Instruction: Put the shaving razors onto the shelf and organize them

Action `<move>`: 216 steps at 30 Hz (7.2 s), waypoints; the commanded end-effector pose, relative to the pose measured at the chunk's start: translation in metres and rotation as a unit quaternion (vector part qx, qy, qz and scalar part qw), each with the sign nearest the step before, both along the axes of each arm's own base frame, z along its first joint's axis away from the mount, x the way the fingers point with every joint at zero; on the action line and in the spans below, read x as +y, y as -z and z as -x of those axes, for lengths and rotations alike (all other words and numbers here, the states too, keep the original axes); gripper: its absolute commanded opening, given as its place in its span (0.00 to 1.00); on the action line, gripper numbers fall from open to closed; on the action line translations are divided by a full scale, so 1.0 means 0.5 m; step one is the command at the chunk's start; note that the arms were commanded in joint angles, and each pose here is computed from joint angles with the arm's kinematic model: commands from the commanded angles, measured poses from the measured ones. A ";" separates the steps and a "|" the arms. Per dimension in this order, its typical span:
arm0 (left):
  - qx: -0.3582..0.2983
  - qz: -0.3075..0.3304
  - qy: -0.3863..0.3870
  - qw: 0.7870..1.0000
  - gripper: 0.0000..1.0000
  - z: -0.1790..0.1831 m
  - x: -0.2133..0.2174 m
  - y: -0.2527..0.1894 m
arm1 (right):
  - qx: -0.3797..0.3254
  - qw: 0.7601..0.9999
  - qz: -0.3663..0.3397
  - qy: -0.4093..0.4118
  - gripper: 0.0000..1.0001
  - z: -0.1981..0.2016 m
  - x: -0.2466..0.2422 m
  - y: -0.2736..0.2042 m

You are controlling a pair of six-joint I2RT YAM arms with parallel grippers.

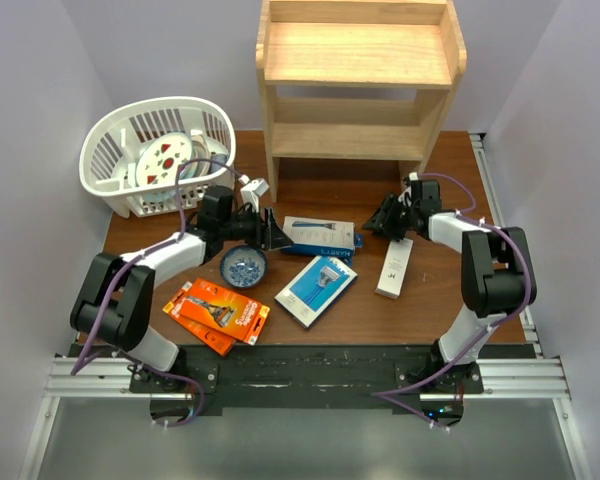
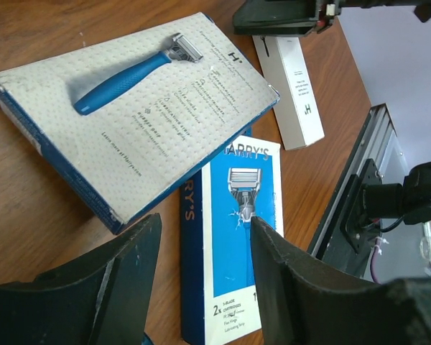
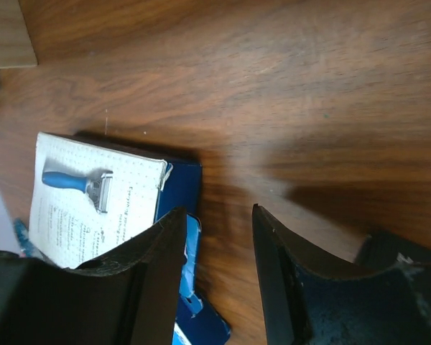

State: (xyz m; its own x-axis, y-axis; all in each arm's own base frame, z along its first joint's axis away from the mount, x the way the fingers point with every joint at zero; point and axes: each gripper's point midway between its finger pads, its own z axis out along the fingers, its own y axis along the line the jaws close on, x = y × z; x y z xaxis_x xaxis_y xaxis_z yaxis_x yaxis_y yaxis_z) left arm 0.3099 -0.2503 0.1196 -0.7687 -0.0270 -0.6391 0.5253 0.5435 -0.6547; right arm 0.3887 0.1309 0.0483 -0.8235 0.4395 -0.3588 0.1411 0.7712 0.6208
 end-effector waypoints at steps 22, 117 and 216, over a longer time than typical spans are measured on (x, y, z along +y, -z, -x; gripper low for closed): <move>0.013 0.081 -0.014 0.997 0.73 0.008 -0.077 -0.064 | 0.059 0.990 -0.124 0.002 0.00 0.062 0.066 -0.068; 0.306 0.163 -0.133 0.929 0.00 -0.001 -0.218 0.001 | -0.449 0.702 0.335 -0.440 0.99 0.281 0.169 -0.193; 0.037 0.094 -0.018 0.995 0.16 -0.026 -0.094 -0.127 | -0.153 0.967 0.080 -0.190 0.49 0.154 0.098 -0.066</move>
